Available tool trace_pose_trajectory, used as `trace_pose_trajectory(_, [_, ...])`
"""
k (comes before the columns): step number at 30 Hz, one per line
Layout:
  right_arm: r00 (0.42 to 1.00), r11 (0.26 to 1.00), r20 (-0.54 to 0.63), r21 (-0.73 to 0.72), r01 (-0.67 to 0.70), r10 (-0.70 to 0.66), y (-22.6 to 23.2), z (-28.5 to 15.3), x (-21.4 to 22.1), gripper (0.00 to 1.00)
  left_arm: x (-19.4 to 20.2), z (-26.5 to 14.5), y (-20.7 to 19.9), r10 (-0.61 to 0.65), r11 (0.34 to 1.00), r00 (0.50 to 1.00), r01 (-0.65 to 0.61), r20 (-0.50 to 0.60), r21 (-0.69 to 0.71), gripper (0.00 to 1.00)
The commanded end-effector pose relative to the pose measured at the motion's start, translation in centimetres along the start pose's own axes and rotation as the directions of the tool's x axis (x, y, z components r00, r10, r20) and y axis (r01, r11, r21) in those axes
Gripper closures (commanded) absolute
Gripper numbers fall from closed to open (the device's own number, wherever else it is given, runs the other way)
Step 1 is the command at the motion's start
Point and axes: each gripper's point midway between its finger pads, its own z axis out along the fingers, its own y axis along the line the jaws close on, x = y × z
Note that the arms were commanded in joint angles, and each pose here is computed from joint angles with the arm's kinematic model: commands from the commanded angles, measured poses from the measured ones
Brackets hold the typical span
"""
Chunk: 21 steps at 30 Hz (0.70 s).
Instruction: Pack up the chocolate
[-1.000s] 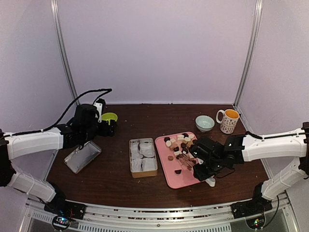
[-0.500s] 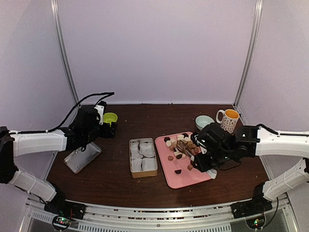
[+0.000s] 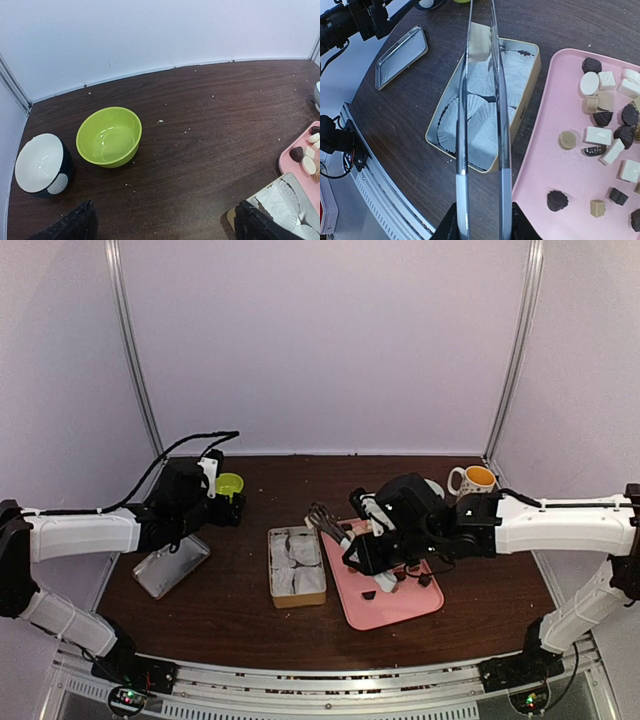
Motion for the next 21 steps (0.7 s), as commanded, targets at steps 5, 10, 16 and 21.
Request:
trace_pose_trajectory(5, [0.994,0.995,0.096,-0.095,-0.038,0.048,4.0,3.6,-3.0,0.77,-2.0,-0.6,0.1,-0.028,1.0,0.997,0.027,0.073,0.012,0.02])
trace_pose_trajectory(10, [0.996,0.997,0.081,-0.068,-0.043,0.049,4.0,6.2,-2.8,0.77,-2.2,-0.8,0.4,-0.025,1.0,0.996,0.025,0.086,0.001,0.02])
trace_pose_trajectory(16, [0.997,0.999,0.069,-0.03,-0.04,0.042,3.8,8.7,-2.6,0.77,-2.2,-0.7,0.4,-0.021,1.0,0.997,0.021,0.08,-0.005,0.02])
trace_pose_trajectory(21, [0.998,1.0,0.049,-0.002,-0.029,0.029,3.6,10.1,-2.4,0.76,-2.2,-0.7,0.4,-0.021,1.0,0.997,0.021,0.078,-0.001,0.02])
